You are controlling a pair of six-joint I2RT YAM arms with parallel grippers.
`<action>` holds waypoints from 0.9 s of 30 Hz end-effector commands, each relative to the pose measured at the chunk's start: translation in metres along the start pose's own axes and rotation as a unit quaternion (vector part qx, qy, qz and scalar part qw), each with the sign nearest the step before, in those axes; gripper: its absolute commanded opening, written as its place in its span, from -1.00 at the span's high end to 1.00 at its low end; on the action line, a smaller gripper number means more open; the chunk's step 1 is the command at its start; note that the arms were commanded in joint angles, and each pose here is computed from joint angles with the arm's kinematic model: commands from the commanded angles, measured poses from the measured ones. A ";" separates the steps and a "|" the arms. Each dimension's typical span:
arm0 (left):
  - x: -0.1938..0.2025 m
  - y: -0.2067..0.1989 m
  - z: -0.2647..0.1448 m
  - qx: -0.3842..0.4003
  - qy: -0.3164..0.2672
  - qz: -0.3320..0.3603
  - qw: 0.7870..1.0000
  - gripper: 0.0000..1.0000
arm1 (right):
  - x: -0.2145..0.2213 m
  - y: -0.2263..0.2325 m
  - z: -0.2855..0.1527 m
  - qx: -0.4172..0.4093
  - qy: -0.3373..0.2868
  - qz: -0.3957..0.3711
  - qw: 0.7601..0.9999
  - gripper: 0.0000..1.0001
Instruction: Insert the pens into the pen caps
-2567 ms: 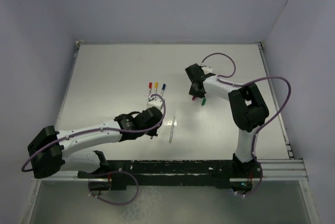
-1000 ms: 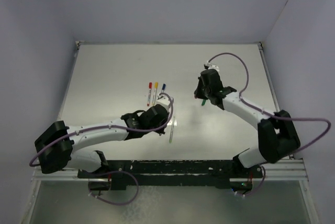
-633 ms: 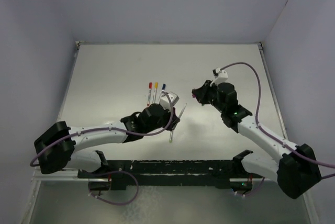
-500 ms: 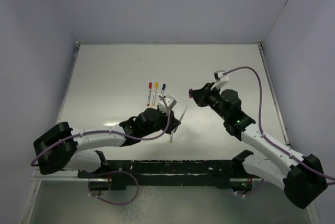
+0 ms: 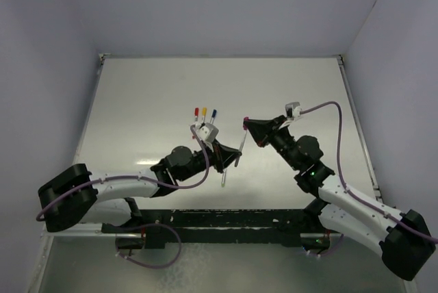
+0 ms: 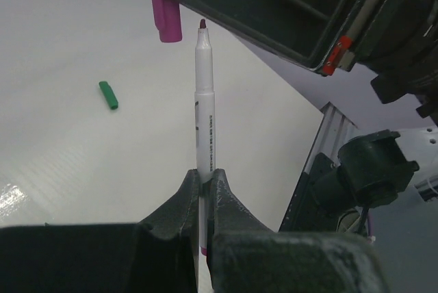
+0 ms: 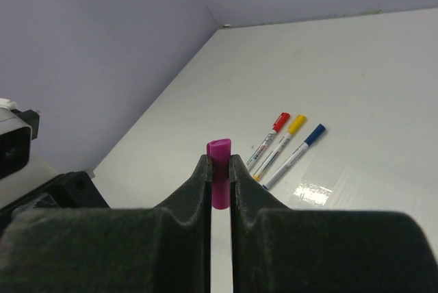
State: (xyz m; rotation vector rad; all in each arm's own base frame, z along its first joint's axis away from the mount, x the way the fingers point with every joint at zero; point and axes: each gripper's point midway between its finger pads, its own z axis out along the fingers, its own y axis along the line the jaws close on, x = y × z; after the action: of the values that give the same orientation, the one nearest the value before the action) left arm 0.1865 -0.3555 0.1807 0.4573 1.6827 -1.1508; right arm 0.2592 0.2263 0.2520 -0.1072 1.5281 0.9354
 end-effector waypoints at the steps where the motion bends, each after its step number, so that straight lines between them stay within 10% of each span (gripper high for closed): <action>1: -0.041 -0.024 -0.006 0.044 -0.076 -0.014 0.996 1.00 | -0.040 0.017 -0.002 -0.027 -0.080 -0.006 0.996 1.00; 27: -0.033 -0.019 0.000 0.033 -0.068 -0.031 0.997 1.00 | -0.050 0.025 -0.008 -0.046 -0.109 0.033 0.992 1.00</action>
State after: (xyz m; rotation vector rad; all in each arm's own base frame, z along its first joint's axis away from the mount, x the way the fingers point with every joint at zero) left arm 0.1851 -0.3546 0.1993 0.3945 1.6153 -1.2208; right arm 0.2534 0.2161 0.2858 -0.0351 1.3689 0.9923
